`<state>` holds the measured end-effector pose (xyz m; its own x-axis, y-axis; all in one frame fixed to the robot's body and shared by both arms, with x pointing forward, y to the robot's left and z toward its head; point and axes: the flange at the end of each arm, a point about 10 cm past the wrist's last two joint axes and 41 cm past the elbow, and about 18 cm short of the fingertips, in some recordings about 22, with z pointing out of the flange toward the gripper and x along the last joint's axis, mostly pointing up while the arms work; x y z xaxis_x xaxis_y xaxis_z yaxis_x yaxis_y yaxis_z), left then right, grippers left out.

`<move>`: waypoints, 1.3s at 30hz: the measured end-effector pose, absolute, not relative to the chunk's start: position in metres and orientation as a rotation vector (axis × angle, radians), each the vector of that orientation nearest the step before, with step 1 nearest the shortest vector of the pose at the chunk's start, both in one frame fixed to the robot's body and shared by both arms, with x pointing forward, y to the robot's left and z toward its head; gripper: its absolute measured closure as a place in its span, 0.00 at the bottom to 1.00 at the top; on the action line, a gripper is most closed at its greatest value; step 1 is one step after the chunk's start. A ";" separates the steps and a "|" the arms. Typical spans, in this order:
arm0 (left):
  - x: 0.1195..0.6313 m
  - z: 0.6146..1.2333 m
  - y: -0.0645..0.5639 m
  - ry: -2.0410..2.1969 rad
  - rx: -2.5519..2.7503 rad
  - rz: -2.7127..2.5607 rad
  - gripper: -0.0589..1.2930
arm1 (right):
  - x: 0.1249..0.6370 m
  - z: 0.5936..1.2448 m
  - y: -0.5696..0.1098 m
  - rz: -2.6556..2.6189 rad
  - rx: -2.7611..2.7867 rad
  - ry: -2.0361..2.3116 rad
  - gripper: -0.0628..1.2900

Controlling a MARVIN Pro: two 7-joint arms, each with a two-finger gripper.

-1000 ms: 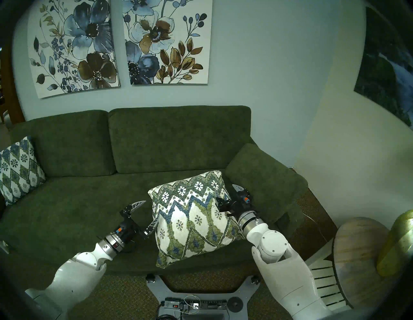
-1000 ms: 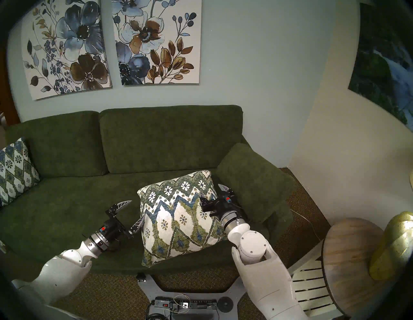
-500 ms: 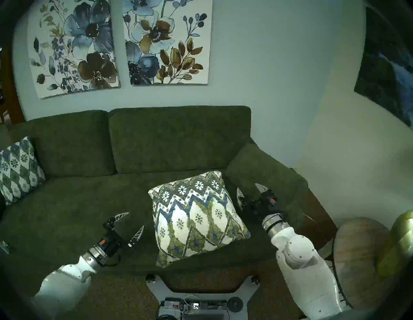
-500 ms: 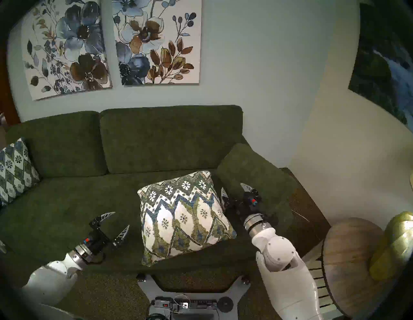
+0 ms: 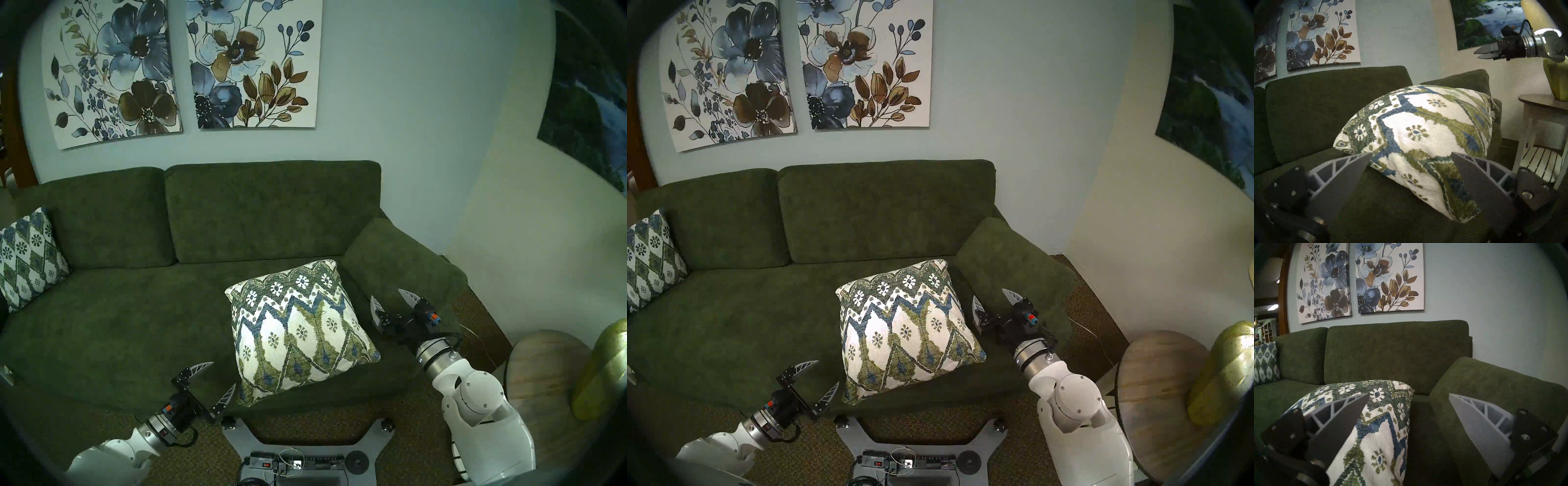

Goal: Fluff a cushion

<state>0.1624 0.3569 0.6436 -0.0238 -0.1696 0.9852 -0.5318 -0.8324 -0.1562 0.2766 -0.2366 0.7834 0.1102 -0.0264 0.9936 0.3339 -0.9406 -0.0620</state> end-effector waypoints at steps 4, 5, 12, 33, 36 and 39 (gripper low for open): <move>0.170 0.664 0.372 -0.729 1.978 2.015 0.02 | 0.269 0.785 -0.239 -1.887 -2.125 -0.295 0.04; 0.174 0.672 0.377 -0.729 1.969 2.043 0.02 | 0.267 0.786 -0.240 -1.886 -2.125 -0.291 0.04; 0.199 0.713 0.395 -0.739 1.892 2.200 0.02 | 0.260 0.802 -0.244 -1.917 -2.090 -0.282 0.04; 0.217 0.784 0.369 -0.625 1.586 2.320 0.02 | 0.252 0.852 -0.238 -1.926 -2.019 -0.270 0.04; 0.217 0.785 0.369 -0.622 1.574 2.312 0.02 | 0.253 0.852 -0.238 -1.922 -2.035 -0.251 0.04; 0.218 0.783 0.367 -0.626 1.567 2.302 0.02 | 0.253 0.851 -0.235 -1.916 -2.049 -0.224 0.04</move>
<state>0.2175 0.3667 0.7835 -0.3684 -0.0072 0.9297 -0.4644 -0.8649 -0.1907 0.2530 -0.2352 0.8507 0.0850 -0.1062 0.9907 0.3321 -0.9344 -0.1287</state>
